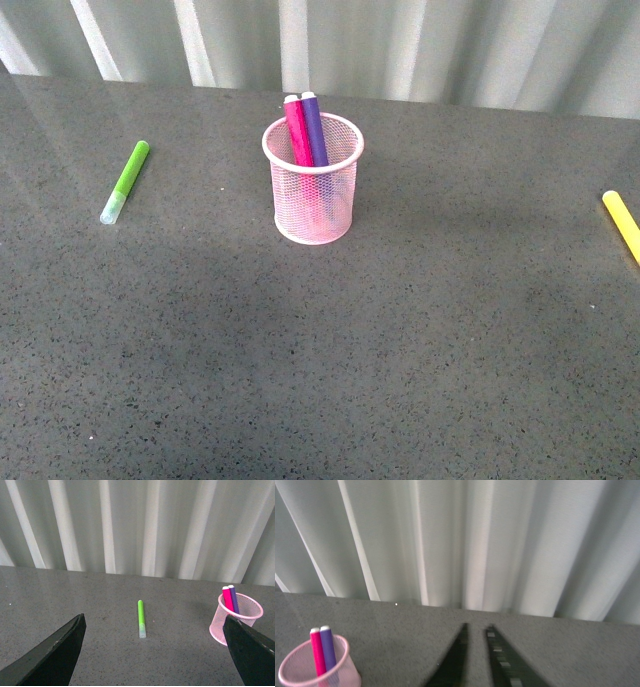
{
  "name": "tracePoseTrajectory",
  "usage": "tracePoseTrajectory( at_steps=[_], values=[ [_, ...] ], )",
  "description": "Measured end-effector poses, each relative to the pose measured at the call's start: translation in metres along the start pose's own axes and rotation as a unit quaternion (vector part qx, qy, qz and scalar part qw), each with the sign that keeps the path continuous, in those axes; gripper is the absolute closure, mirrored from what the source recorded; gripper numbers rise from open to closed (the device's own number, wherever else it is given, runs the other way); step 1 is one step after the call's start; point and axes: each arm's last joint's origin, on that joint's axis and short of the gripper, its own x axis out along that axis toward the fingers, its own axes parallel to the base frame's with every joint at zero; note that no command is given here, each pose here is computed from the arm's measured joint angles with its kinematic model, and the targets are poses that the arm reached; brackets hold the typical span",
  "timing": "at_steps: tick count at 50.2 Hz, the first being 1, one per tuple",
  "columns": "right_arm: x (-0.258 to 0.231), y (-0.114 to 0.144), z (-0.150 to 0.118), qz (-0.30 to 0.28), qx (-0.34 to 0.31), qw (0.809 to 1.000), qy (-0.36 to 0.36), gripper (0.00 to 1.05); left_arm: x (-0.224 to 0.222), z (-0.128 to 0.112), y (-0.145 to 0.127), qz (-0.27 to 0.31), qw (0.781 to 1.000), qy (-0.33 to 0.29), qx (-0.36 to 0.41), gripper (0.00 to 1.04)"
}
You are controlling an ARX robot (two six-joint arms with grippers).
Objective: Insert purple and pink pens into pink cup
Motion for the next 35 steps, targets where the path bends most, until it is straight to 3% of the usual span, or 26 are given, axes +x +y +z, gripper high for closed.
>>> tracePoseTrajectory(
  at_steps=[35],
  values=[
    [-0.053,-0.031,-0.026,-0.006,0.001,1.000,-0.007,1.01,0.000,0.000,0.000,0.000,1.000,0.000,0.000,0.07]
  ],
)
